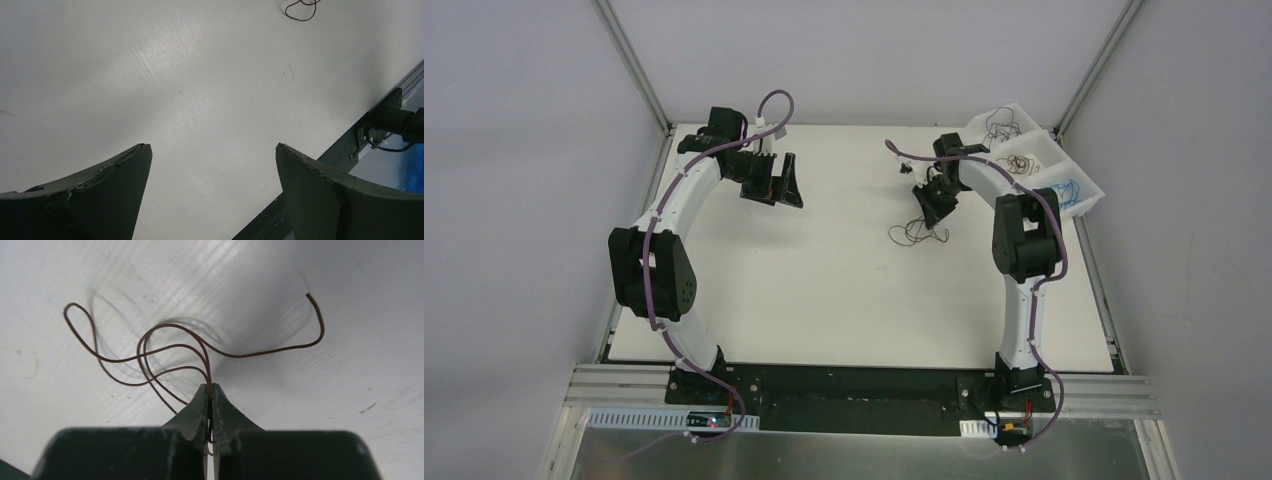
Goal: Untangle the cables
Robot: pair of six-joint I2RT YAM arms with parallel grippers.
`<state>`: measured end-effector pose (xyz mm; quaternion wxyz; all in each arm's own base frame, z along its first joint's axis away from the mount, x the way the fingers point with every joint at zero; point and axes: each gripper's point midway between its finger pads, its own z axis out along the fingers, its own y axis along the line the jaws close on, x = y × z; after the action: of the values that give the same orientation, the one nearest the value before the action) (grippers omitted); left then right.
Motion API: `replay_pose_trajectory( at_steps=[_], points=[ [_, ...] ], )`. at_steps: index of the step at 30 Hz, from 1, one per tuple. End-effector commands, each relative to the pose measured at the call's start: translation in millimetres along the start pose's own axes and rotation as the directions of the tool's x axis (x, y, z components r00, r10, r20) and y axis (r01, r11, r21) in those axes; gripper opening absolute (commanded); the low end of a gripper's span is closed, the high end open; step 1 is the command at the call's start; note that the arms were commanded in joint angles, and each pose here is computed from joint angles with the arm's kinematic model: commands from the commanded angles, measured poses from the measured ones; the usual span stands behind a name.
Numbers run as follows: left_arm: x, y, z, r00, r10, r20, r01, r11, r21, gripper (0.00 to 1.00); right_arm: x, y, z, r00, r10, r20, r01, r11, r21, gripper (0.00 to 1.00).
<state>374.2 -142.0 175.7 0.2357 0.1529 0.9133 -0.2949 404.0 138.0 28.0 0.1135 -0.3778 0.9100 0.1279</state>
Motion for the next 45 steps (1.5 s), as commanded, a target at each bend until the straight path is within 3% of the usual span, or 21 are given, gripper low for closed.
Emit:
replay_pose_trajectory(
  at_steps=[1, 9, 13, 23, 32, 40, 45],
  points=[
    [-10.6, -4.6, -10.3, 0.999, 0.032, 0.031, -0.033, 0.999, 0.012, 0.99, -55.7, 5.7, -92.3, 0.965, 0.039, 0.259, -0.038, 0.999, -0.012, 0.00],
    [-14.4, -5.1, -9.7, 0.999, 0.031, 0.036, -0.032, 0.999, 0.018, 0.99, -79.7, -30.5, -185.8, 0.884, -0.012, 0.468, -0.023, 0.997, 0.070, 0.00],
    [-16.7, -6.3, -9.5, 0.999, 0.029, 0.039, -0.030, 0.999, 0.022, 0.99, -81.6, -66.5, -227.4, 0.844, -0.067, 0.532, -0.026, 0.986, 0.165, 0.00],
    [-15.7, -1.4, -6.6, 0.999, 0.027, 0.029, -0.027, 1.000, 0.007, 0.99, -83.5, -184.2, -309.8, 0.720, -0.152, 0.677, -0.180, 0.901, 0.394, 0.00],
    [-12.6, 7.2, -1.4, 1.000, 0.030, -0.002, -0.030, 0.999, -0.011, 0.99, -71.1, -241.7, -298.8, 0.745, -0.237, 0.624, -0.167, 0.839, 0.518, 0.00],
    [-5.7, 14.5, 4.4, 0.999, 0.034, -0.037, -0.035, 0.999, -0.026, 0.99, -35.7, -286.7, -244.1, 0.850, -0.258, 0.460, -0.077, 0.802, 0.592, 0.00],
    [-1.6, 18.8, 4.6, 0.998, 0.042, -0.054, -0.044, 0.998, -0.041, 0.99, -14.5, -303.9, -219.8, 0.882, -0.262, 0.391, -0.029, 0.799, 0.600, 0.00]
  ],
)
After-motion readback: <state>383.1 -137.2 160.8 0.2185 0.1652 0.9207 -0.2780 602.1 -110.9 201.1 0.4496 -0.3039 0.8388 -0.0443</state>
